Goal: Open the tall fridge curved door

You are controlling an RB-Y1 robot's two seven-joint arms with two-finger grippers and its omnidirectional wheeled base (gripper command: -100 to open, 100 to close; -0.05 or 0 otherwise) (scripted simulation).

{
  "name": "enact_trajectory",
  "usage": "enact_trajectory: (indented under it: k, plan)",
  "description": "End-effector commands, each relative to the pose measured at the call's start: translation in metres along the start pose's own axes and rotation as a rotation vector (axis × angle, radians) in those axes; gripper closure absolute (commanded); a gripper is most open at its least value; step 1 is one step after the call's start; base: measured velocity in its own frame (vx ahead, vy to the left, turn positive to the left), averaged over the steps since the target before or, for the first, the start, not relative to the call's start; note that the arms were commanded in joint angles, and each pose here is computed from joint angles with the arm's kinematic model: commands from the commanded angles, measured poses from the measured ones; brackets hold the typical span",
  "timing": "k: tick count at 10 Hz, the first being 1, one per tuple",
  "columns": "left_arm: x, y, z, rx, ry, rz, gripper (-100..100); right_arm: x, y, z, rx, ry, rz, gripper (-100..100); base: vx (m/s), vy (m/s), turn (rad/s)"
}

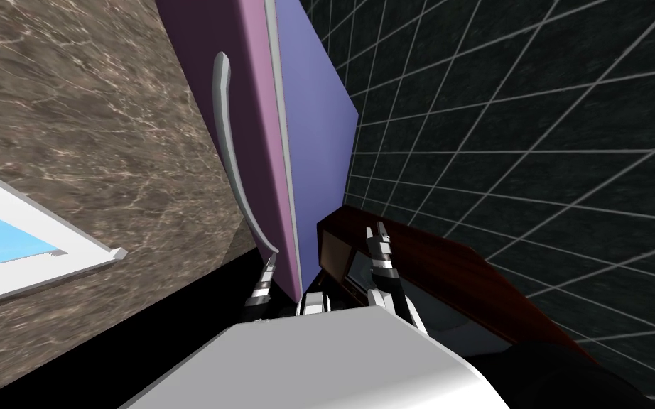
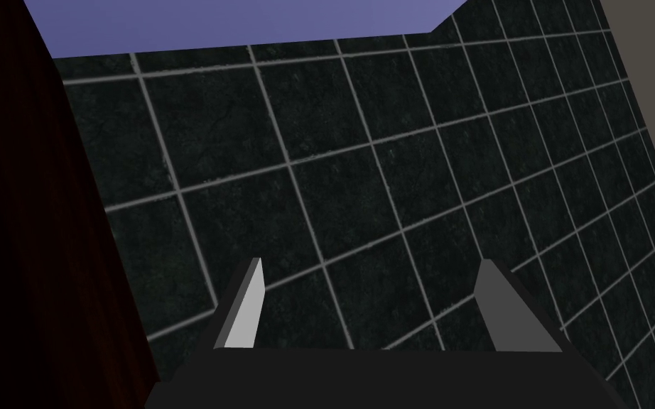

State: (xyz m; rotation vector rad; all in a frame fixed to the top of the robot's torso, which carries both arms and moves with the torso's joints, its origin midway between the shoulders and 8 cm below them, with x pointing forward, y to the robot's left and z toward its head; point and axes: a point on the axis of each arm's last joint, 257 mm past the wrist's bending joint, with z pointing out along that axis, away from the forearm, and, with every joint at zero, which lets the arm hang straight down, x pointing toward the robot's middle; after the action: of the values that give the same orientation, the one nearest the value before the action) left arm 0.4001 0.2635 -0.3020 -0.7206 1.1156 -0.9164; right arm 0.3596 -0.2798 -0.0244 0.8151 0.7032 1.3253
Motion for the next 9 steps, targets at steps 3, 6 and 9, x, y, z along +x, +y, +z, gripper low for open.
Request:
enact_trajectory:
  k: [3,6,9]
  plan:
    - [0.001,0.002,-0.012,-0.003,0.001,0.004,100,0.0,0.002,0.0,-0.003,0.0,-0.002,0,-0.011,-0.002,-0.001]
    - [-0.013,0.007,-0.003,0.003,0.028,0.048,-100,0.001,0.004,0.0,-0.008,0.001,-0.001,0,-0.016,-0.003,0.0]
    - [-0.027,0.011,0.009,0.003,0.058,0.096,-100,0.002,0.005,0.0,-0.011,0.002,0.004,0,-0.02,-0.019,0.006]
